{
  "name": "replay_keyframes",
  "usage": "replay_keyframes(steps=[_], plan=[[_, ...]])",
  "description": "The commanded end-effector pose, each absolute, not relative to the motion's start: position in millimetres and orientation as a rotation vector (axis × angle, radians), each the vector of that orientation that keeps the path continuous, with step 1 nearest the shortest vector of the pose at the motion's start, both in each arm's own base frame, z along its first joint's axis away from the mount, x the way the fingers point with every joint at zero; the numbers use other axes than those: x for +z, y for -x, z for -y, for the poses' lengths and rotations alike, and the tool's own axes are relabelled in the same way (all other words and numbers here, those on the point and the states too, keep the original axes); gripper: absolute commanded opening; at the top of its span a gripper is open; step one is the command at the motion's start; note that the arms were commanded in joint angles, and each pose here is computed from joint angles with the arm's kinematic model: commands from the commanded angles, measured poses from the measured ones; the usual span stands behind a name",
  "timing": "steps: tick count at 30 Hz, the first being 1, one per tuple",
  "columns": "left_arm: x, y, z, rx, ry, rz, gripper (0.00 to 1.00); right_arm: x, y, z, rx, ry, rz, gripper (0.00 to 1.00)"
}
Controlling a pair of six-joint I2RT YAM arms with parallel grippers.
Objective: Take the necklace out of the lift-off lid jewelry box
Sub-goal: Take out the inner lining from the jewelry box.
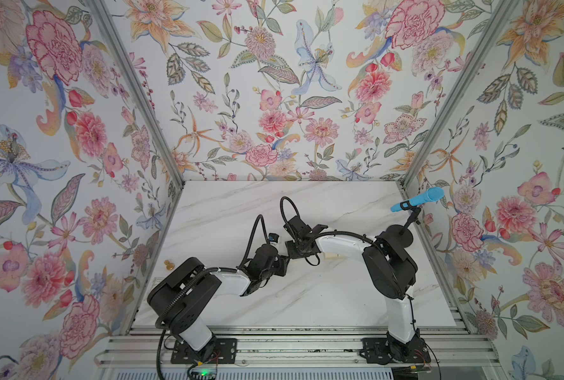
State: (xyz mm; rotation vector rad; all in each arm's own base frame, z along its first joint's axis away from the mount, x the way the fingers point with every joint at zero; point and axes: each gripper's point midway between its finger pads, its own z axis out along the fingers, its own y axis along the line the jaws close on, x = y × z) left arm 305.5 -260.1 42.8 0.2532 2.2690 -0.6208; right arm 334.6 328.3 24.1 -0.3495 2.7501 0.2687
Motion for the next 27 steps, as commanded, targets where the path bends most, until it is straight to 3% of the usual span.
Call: replay_keyframes(steps=[1, 12, 27], plan=[[47.9, -308.0, 249.7, -0.621, -0.213, -2.254, 0.42, -15.4, -315.8, -312.6, 0.176, 0.363, -2.871, 0.14], [73.8, -310.0, 229.0, -0.568, -0.179, -2.21, 0.42, 28.5, -332.7, -316.7, 0.192, 0.396, -2.728, 0.01], [75.1, -310.9, 230.9, -0.602, -0.176, -2.191, 0.44, 75.8, -332.7, -322.4, 0.234, 0.41, -2.609, 0.0]])
